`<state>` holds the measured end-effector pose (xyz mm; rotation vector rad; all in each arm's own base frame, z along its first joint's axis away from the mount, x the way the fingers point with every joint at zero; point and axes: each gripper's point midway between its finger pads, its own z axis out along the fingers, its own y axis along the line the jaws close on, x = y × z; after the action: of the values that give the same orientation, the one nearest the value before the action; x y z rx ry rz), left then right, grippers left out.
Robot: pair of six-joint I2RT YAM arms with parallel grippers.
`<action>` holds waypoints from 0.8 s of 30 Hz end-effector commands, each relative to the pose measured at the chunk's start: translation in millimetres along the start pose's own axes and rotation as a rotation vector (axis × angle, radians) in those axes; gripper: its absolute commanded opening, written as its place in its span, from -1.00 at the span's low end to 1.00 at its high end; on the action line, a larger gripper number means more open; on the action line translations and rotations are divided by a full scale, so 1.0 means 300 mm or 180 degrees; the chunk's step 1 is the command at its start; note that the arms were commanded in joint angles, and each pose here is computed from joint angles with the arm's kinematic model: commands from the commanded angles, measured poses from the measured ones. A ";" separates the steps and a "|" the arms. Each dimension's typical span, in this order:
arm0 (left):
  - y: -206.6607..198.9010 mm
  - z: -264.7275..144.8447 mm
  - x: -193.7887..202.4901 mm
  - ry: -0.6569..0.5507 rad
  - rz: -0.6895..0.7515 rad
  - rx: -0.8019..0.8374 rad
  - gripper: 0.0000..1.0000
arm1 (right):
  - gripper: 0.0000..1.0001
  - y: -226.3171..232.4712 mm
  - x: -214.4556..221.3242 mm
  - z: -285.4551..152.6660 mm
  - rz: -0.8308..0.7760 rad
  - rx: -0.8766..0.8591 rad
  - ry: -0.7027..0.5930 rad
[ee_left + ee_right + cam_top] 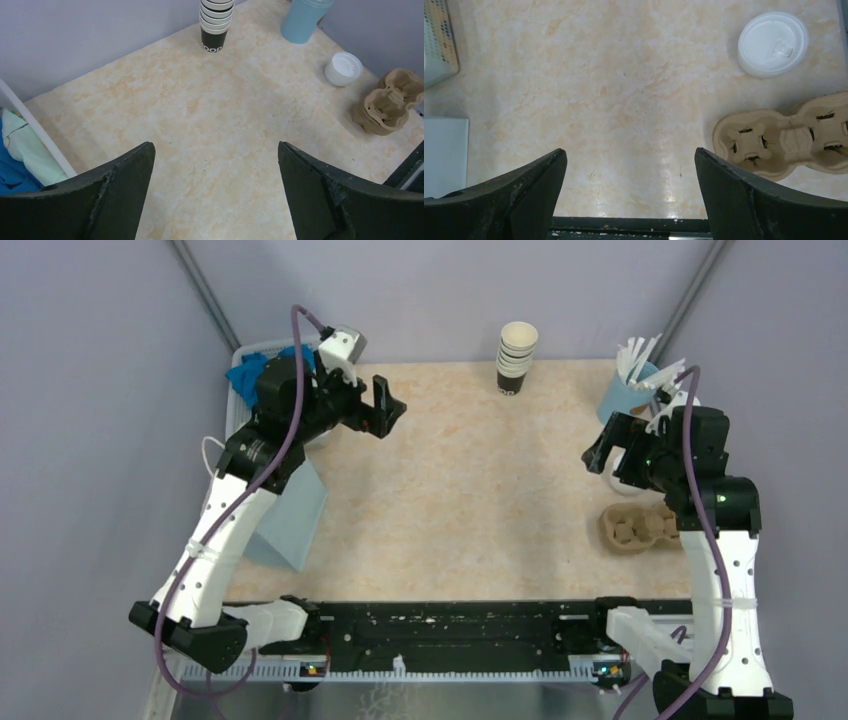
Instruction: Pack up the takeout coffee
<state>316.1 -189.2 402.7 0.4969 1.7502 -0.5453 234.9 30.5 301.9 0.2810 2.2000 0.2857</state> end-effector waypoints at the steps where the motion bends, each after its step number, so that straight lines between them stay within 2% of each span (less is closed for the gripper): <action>1: -0.052 0.016 -0.023 0.0006 0.0131 0.0233 0.97 | 0.97 -0.008 -0.024 0.011 -0.0069 0.0031 -0.0073; 12: -0.112 0.004 0.006 0.0122 -0.0508 0.0396 0.97 | 0.97 0.078 -0.084 0.061 0.0039 -0.0380 -0.0205; 15: -0.106 0.012 0.020 0.0100 -0.0638 0.0337 0.97 | 0.97 0.057 -0.095 0.083 0.0081 -0.0257 -0.0213; 21: -0.059 0.057 0.011 -0.0017 -0.0689 0.0124 0.97 | 0.97 0.027 -0.116 0.216 0.0192 -0.0105 -0.0166; 24: -0.034 0.080 0.004 0.0032 -0.0626 0.0021 0.98 | 0.93 0.051 -0.152 0.315 0.0249 -0.0207 -0.0116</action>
<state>311.7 -211.3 375.3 0.3619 1.8931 -0.7206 294.6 39.3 282.5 0.3082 2.2031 0.3567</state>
